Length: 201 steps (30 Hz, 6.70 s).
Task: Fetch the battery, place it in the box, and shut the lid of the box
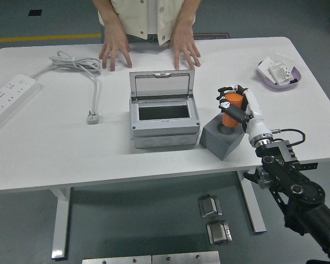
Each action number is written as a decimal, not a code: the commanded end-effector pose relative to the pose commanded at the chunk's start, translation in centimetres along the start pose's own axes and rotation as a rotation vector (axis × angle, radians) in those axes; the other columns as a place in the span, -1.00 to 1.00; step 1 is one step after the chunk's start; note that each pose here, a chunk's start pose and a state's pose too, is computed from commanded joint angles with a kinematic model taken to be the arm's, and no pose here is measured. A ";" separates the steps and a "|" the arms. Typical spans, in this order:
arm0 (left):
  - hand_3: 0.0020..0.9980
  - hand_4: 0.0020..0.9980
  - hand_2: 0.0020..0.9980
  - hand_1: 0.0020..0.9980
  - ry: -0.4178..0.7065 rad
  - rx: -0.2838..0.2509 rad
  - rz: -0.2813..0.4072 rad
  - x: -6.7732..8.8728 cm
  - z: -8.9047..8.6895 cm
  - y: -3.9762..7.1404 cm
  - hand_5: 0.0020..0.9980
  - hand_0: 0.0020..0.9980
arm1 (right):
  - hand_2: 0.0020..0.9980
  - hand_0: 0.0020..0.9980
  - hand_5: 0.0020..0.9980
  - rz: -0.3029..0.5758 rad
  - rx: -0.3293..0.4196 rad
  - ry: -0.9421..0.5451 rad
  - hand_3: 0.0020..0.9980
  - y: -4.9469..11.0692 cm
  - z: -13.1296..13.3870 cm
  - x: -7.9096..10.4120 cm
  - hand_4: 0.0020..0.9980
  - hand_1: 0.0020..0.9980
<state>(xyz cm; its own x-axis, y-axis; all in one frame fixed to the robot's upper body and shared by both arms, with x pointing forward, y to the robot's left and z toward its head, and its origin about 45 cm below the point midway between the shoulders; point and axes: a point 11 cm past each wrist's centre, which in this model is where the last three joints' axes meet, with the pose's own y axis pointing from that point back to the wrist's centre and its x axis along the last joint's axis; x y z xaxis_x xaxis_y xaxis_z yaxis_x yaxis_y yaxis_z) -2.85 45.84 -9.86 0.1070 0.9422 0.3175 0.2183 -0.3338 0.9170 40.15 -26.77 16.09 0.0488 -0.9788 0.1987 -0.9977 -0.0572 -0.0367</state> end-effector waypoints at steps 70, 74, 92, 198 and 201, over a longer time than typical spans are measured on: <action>0.27 0.38 0.09 0.27 0.003 0.006 0.035 1.9 1.0 0.5 -0.78 0.25 | -0.04 -0.28 -1.00 -0.411 0.150 0.948 0.03 -5.9 -2.6 -11.3 -0.83 -0.26; 0.27 0.38 0.09 0.27 0.002 0.005 0.035 1.9 1.1 0.5 -0.78 0.25 | 0.00 -0.25 -1.00 -0.416 0.158 0.947 0.08 -5.9 -2.8 -11.5 -0.75 -0.21; 0.27 0.38 0.09 0.27 -0.004 0.005 0.036 1.9 1.2 0.5 -0.78 0.25 | 0.07 -0.20 -1.00 -0.459 0.141 0.927 0.24 -5.8 -2.7 -12.1 -0.34 -0.10; 0.27 0.39 0.09 0.27 -0.008 -0.009 0.030 1.5 1.5 0.5 -0.78 0.24 | 0.23 0.31 0.13 -0.491 0.077 0.621 0.42 -7.3 -8.3 -7.1 0.68 -0.03; 0.27 0.39 0.09 0.27 -0.010 -0.006 0.028 1.4 1.4 0.5 -0.78 0.24 | 0.23 0.31 0.14 -0.501 0.077 0.623 0.42 -7.0 -8.1 -7.3 0.69 -0.04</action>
<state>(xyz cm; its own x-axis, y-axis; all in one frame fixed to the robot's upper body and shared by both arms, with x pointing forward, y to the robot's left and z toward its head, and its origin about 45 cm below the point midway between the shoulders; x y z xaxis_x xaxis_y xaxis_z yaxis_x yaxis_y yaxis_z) -1.24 47.00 -9.31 0.1228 0.9321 0.3408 0.2097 -0.3600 0.9091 46.39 -17.58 22.85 0.4318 -0.5447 0.7189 -0.8570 -0.4964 0.1386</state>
